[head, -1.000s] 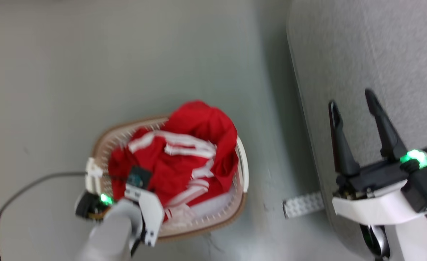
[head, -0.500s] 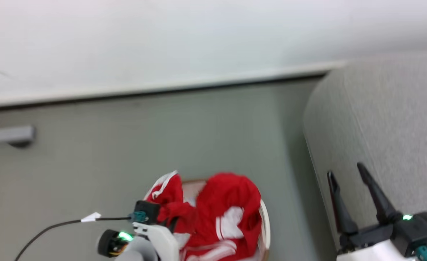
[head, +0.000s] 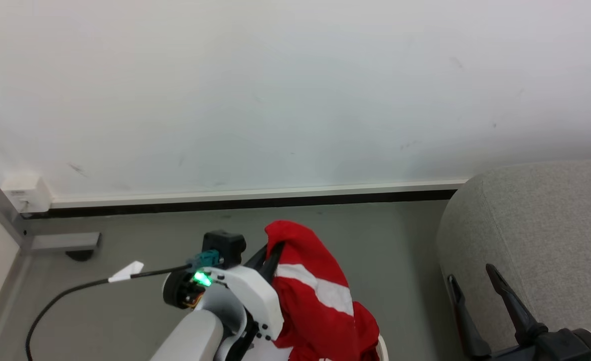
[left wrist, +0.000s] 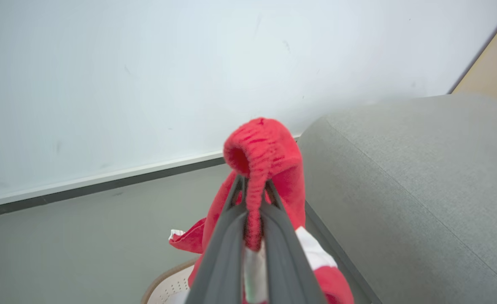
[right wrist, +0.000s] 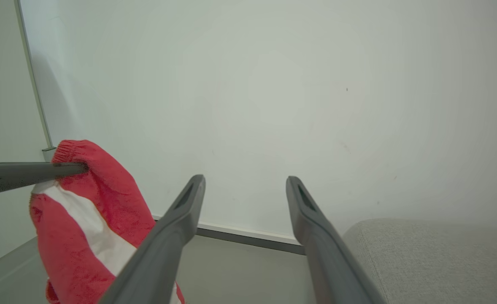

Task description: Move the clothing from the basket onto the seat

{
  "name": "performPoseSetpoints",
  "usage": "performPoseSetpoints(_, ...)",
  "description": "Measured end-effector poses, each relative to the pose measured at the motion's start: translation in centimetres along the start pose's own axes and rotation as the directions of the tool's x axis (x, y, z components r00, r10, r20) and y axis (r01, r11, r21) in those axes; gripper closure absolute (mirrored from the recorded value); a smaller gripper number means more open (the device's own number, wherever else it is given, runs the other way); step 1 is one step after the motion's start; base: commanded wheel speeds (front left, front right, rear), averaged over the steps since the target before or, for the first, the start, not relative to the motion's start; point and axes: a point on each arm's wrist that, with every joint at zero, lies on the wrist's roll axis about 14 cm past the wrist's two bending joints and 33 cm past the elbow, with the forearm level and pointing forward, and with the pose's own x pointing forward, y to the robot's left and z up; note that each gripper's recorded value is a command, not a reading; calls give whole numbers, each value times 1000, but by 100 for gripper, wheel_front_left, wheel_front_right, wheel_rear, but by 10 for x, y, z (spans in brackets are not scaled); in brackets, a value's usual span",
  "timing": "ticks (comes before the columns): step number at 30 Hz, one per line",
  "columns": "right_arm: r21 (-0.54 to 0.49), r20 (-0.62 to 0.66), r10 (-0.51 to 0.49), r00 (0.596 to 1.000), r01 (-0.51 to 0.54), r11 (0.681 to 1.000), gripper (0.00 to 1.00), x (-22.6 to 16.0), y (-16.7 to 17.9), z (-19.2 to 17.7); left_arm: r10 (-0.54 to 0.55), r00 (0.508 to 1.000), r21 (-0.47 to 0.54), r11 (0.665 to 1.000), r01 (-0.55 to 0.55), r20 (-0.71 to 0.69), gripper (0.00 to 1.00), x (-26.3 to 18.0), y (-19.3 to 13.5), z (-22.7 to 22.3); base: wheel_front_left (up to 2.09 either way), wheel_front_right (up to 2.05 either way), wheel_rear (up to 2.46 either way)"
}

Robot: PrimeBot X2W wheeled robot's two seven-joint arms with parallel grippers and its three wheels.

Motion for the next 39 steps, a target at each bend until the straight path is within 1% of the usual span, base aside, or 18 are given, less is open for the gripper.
performPoseSetpoints(4, 0, 6, 7, 1000, -7, 1000, 0, -3, 3, 2, -23, 993, -14, 1000, 25, 116, 100, -5, -12, 47, 0, 0, 0)
performPoseSetpoints(9, 3, 8, 25, 1000, -25, 1000, 0, -5, 10, 3, -56, 974, -25, 998, 63, 222, 100, -13, -24, 92, 0, 0, 0)
performPoseSetpoints(14, -2, -6, 72, 997, -72, 997, 0, -8, 21, 0, -100, 936, 30, 995, 95, 336, 100, -22, -32, 143, 0, 0, 0)
performPoseSetpoints(18, -15, 2, 109, 994, -109, 994, 0, -5, 26, 4, -116, 920, 48, 993, 105, 373, 100, -26, -34, 163, 0, 0, 0)
performPoseSetpoints(21, -57, 8, 155, 988, -154, 986, 0, -3, 33, 8, -119, 909, 56, 993, 106, 400, 100, -29, -36, 175, 0, 0, 0)
performPoseSetpoints(24, -85, 22, 216, 976, -213, 973, 0, -3, 50, 14, -117, 902, 48, 993, 107, 416, 100, -31, -39, 181, 0, 0, 0)
performPoseSetpoints(30, -90, 36, 322, 946, -318, 944, 0, -6, 90, 17, -113, 899, 34, 994, 108, 422, 100, -30, -42, 182, 0, 0, 0)
performPoseSetpoints(33, -103, 34, 357, 933, -352, 930, 0, -5, 104, 15, -120, 899, 33, 993, 118, 421, 100, -29, -46, 182, 0, 0, 0)
performPoseSetpoints(35, -102, 32, 364, 931, -359, 928, 0, -4, 110, 14, -122, 898, 34, 992, 119, 423, 100, -28, -47, 183, 0, 0, 0)
performPoseSetpoints(39, -137, 23, 379, 925, -373, 918, 0, 5, 119, 10, -127, 898, 31, 992, 126, 422, 100, -27, -52, 183, 0, 0, 0)
